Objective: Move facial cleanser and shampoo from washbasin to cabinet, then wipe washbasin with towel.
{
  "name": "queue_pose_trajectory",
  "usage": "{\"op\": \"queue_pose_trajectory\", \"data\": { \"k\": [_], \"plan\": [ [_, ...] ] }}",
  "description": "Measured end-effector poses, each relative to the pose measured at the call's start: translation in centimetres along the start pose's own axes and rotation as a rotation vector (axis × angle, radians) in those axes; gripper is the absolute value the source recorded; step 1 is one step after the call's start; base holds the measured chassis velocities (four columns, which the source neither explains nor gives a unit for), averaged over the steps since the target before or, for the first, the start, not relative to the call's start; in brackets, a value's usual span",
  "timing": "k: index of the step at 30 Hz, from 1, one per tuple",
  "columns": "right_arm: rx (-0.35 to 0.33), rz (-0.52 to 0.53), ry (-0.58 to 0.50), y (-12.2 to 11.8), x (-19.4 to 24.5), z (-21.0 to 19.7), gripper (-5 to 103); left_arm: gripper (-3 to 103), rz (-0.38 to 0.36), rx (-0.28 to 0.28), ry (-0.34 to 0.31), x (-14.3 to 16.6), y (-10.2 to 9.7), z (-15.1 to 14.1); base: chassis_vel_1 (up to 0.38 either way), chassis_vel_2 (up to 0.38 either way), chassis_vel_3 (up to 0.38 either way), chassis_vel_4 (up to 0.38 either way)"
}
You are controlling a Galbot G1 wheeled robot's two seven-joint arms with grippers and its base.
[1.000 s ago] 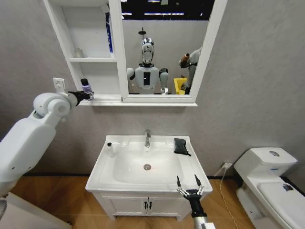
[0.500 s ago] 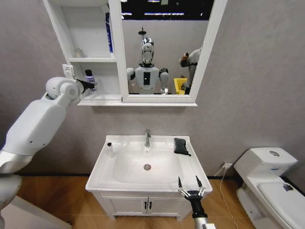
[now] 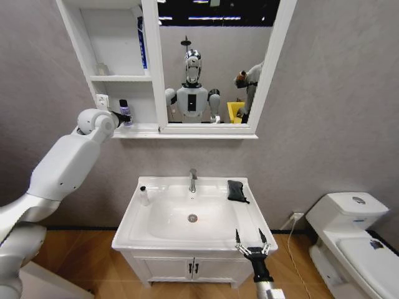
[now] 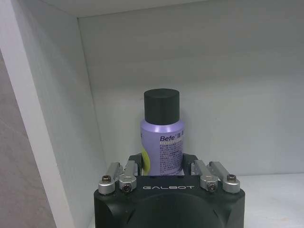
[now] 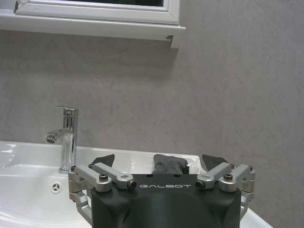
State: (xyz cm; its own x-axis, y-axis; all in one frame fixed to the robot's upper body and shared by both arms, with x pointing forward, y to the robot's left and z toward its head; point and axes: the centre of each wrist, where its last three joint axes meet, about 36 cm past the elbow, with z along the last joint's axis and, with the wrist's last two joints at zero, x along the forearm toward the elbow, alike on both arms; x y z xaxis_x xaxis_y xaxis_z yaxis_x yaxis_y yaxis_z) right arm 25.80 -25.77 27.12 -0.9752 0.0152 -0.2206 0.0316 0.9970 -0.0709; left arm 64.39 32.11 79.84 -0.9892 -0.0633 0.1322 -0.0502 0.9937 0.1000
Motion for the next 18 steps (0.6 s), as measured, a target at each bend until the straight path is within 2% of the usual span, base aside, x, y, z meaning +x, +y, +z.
{"op": "queue_pose_trajectory", "data": {
  "k": [1,3,4,6,7,9,10,13,14,16,17,18],
  "plan": [
    [0.0,0.0,0.0,0.0,0.0,0.0,100,40,0.0,0.0,0.0,0.0,0.0,0.0,0.0,0.0,0.0,0.0],
    [-0.001,-0.001,0.0,0.1,-0.1,0.0,100,48,-0.002,0.003,0.008,0.1,0.4,0.2,0.0,0.0,0.0,0.0],
    [-0.001,-0.001,0.0,0.1,-0.1,0.0,100,48,-0.002,0.003,0.008,0.1,0.4,0.2,0.0,0.0,0.0,0.0],
    [-0.003,-0.002,-0.001,0.2,-0.1,0.0,100,59,-0.005,0.005,-0.001,0.7,0.9,0.2,0.0,0.0,0.0,0.0],
    [-0.003,-0.002,-0.001,0.2,-0.1,0.0,100,59,-0.005,0.005,-0.001,0.7,0.9,0.2,0.0,0.0,0.0,0.0],
    [-0.003,-0.004,-0.001,0.3,0.0,0.0,100,70,-0.009,0.003,-0.01,1.5,1.6,0.4,0.0,0.0,0.0,0.0],
    [-0.003,-0.004,-0.001,0.3,0.0,0.0,100,70,-0.009,0.003,-0.01,1.5,1.6,0.4,0.0,0.0,0.0,0.0],
    [-0.003,-0.006,-0.003,0.4,0.0,-0.1,100,86,-0.01,-0.018,-0.036,4.1,2.7,1.6,0.0,0.0,0.0,0.0],
    [-0.003,-0.006,-0.003,0.4,0.0,-0.1,100,86,-0.01,-0.018,-0.036,4.1,2.7,1.6,0.0,0.0,0.0,0.0],
    [-0.002,-0.007,-0.003,0.4,0.0,-0.1,100,96,-0.001,-0.04,-0.041,6.1,3.6,3.4,0.0,0.0,0.0,0.0],
    [-0.002,-0.007,-0.003,0.4,0.0,-0.1,100,96,-0.001,-0.04,-0.041,6.1,3.6,3.4,0.0,0.0,0.0,0.0],
    [-0.001,-0.009,0.0,0.5,0.1,-0.1,100,98,0.005,-0.065,-0.054,8.0,3.9,4.7,0.0,0.0,0.0,0.0]
  ]
}}
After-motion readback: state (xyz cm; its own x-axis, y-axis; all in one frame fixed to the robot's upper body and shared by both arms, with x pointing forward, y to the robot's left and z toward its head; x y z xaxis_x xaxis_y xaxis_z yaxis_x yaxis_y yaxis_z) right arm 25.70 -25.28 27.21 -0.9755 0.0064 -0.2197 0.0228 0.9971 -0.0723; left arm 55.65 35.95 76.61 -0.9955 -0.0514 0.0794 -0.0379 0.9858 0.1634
